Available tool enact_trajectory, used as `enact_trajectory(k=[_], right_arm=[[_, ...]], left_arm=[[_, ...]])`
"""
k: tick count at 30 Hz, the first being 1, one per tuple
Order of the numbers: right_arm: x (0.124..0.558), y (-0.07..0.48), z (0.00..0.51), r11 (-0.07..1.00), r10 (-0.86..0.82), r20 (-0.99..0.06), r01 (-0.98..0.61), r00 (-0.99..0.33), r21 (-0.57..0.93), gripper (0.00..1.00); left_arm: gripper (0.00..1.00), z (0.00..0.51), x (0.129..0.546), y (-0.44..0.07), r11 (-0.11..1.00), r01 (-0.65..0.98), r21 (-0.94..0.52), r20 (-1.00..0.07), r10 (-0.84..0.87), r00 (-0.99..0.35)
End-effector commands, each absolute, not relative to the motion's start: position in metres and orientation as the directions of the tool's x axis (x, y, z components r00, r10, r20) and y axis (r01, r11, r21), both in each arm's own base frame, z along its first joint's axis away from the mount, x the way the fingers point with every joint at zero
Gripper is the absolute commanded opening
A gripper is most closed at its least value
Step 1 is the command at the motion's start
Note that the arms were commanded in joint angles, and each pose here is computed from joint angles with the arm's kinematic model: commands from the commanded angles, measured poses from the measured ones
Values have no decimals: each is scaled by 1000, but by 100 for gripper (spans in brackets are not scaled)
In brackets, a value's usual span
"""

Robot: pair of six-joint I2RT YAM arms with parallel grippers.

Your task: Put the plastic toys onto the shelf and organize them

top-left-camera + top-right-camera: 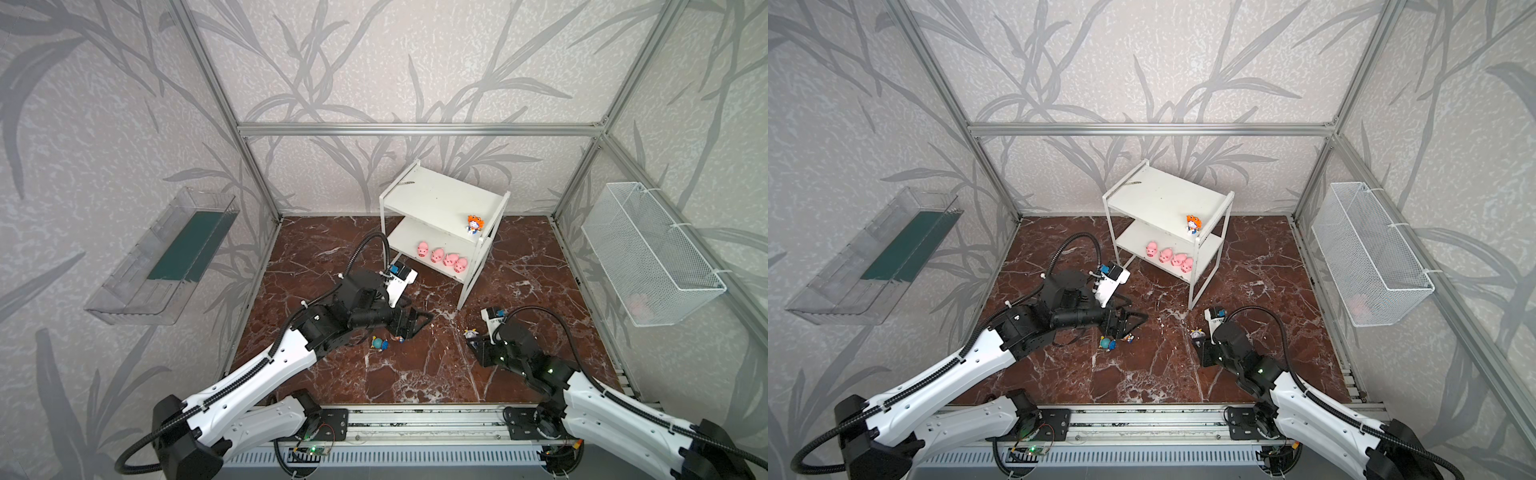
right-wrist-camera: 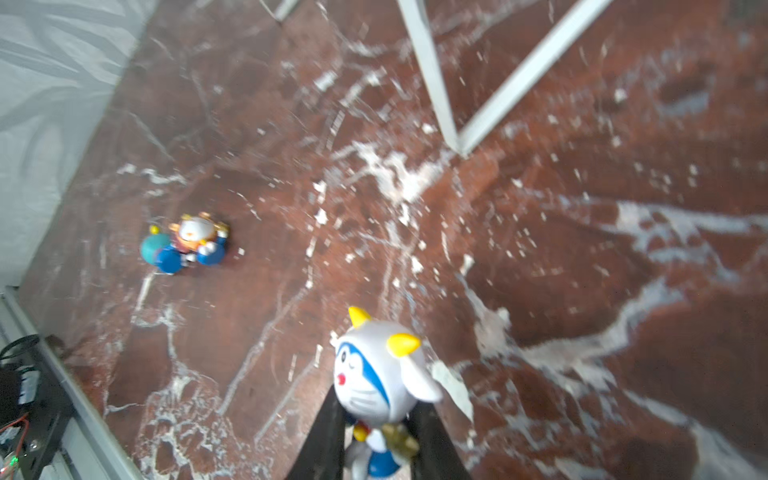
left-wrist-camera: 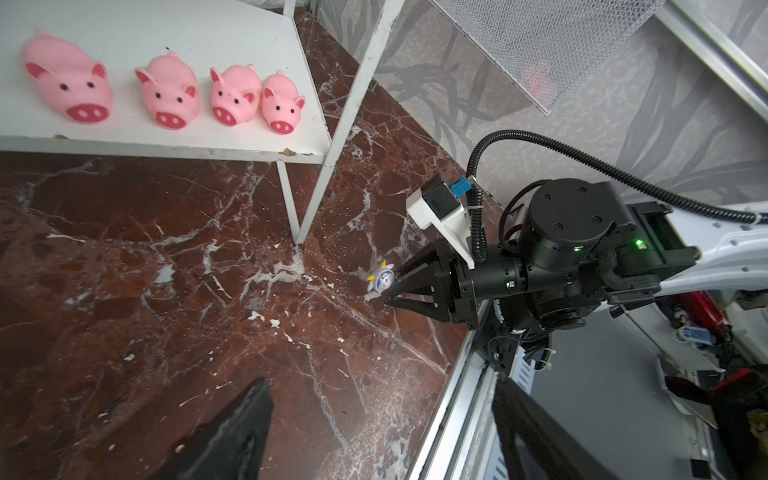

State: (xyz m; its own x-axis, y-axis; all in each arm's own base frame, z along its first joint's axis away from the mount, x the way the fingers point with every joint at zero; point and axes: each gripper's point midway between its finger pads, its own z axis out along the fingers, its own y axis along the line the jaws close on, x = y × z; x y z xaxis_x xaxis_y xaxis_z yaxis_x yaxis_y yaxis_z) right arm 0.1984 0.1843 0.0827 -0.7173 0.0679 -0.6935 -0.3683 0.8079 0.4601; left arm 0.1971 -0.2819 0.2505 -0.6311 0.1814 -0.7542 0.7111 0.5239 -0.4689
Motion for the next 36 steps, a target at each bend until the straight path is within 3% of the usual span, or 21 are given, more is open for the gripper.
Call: enact_trajectory(k=[1, 11, 15, 22, 36], right_arm=[[203, 209, 129, 702, 81, -822, -554, -563, 448, 18], [172, 262, 193, 453, 57, -936, -826, -349, 335, 18], [158, 276, 207, 408, 32, -960, -873, -280, 268, 18], [151, 277, 231, 363, 92, -961, -890, -259, 275, 18], [146, 280, 240, 356, 102, -965, -897, -242, 263, 18]], left_arm=[[82, 248, 188, -291, 470, 682, -560, -713, 145, -686], [75, 234, 170, -310, 426, 693, -582, -688, 196, -698], [69, 232, 171, -318, 414, 689, -595, -678, 200, -707], [64, 226, 166, -326, 402, 696, -595, -670, 230, -706], [27, 230, 166, -336, 382, 698, -606, -669, 231, -707]])
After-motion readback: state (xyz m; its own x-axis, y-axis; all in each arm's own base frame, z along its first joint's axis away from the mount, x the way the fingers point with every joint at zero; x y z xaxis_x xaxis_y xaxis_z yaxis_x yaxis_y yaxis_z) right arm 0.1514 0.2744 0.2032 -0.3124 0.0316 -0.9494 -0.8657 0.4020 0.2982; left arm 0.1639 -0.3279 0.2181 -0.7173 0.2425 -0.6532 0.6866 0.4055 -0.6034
